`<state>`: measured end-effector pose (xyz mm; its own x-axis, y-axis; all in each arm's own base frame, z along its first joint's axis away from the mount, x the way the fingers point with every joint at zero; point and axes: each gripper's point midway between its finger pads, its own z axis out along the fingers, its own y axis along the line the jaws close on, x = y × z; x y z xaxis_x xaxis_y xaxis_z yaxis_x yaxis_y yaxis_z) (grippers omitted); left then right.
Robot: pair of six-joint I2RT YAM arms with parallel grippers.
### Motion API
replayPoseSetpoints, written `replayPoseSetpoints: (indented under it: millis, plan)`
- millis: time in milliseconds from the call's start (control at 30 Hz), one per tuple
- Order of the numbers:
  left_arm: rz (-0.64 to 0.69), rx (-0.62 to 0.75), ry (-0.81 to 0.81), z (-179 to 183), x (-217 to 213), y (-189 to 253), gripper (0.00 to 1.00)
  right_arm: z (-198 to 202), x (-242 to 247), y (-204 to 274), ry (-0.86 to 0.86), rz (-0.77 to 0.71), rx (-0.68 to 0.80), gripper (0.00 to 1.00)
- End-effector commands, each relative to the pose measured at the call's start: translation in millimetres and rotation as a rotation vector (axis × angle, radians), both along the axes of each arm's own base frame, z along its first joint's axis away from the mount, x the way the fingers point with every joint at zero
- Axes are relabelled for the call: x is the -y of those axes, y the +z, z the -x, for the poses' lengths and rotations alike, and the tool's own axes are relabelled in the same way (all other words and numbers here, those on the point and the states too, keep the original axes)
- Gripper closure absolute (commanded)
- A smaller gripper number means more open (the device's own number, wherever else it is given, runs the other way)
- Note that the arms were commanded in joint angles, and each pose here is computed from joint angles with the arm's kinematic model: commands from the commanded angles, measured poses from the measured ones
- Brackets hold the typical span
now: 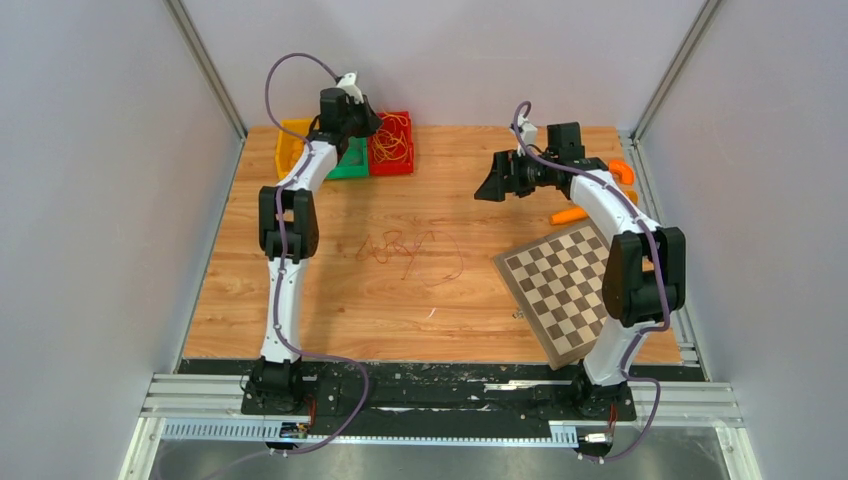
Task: Untangle the cables
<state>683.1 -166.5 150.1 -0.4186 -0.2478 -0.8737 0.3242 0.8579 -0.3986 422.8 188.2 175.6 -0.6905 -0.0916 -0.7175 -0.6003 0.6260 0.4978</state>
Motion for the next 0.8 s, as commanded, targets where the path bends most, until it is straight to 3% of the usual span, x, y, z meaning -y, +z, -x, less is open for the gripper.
replayPoseSetpoints:
  millis: [0,67,100,233,400,567,700,767]
  plan:
    - [-0.061,-0.031,0.012,0.1,3.1,-8.9,1.0,-11.3,2.0,13.8,0.006,-0.006,0.048,0.0]
    - [-0.071,-0.054,0.032,0.8,-0.5,-15.9,0.91,-11.3,2.9,13.8,0.004,-0.006,0.045,0.0]
    - [-0.074,-0.062,0.034,1.6,-1.3,-17.9,0.76,-11.0,3.4,14.3,0.005,-0.008,0.045,0.0]
    - [-0.073,-0.016,0.008,2.7,2.3,2.9,0.47,-8.4,3.4,13.2,0.012,-0.013,0.037,0.0]
    - [-0.093,0.125,-0.017,5.9,5.6,65.8,0.32,-9.6,0.8,16.1,0.024,-0.024,0.042,0.0]
    - [-0.178,0.222,-0.006,23.3,2.5,126.4,0.02,-11.8,-2.1,21.1,0.036,-0.039,0.048,0.0]
    - [-0.269,0.225,0.066,35.6,-18.9,142.8,0.0,-10.9,-3.7,22.9,0.044,-0.048,0.048,0.0]
    - [-0.289,0.235,0.005,47.7,-14.9,146.1,0.0,-10.0,-4.0,24.3,0.046,-0.051,0.048,0.0]
